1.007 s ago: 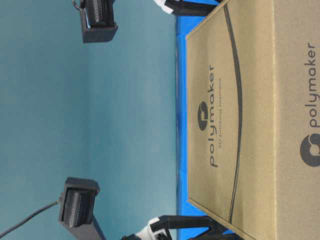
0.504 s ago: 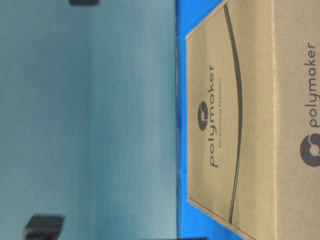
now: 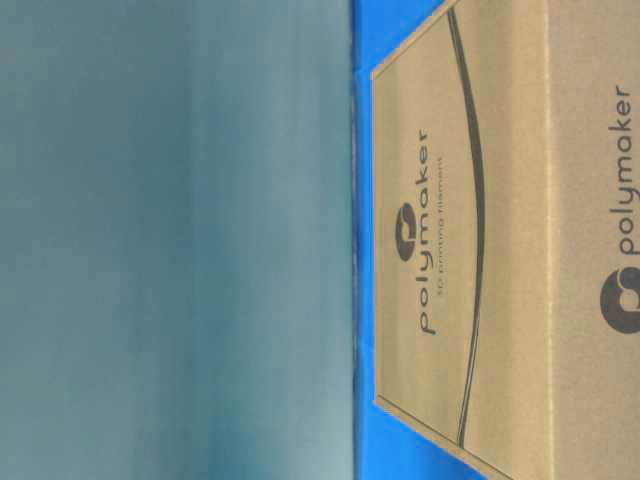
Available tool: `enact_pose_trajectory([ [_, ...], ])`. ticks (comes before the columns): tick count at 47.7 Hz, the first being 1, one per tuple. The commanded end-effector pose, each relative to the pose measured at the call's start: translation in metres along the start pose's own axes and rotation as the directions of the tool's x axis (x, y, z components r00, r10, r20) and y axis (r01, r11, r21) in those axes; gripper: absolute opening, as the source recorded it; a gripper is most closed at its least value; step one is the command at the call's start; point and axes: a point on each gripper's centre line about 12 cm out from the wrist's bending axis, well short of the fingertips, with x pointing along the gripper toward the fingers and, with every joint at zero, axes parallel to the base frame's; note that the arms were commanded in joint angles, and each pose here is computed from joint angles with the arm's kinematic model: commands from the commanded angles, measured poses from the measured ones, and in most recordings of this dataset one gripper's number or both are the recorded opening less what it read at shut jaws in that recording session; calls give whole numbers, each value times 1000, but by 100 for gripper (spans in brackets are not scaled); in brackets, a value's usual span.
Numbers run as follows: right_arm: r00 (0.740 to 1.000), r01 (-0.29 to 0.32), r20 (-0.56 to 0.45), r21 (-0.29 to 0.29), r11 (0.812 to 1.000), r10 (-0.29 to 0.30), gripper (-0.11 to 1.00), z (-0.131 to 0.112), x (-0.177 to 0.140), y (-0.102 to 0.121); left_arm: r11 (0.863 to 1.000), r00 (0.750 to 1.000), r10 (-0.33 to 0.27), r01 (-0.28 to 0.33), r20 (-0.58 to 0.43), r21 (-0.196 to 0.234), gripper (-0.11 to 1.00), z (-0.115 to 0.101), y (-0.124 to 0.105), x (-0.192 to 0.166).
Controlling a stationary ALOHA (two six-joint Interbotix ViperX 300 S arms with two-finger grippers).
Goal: Lift up the cardboard box by clamping it between your arms.
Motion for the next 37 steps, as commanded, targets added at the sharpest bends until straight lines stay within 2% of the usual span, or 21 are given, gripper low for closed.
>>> enact_pose_trajectory([
  [1, 998, -4, 61, 10, 1000, 4, 98, 7, -9, 0, 1000, 998, 1, -1, 66, -3, 88, 7, 0, -7],
  [16, 979, -15, 204, 6, 1000, 13, 98, 14, -38, 1, 1000, 988, -4, 5, 153, -5, 88, 8, -2, -24],
  [25, 958, -23, 285, 6, 1000, 21, 98, 19, -58, 2, 1000, 980, -4, 5, 197, -6, 88, 9, -1, -36],
  [37, 933, -30, 359, 3, 1000, 27, 98, 17, -77, 2, 1000, 955, -9, 10, 298, -3, 88, 9, -3, -60],
])
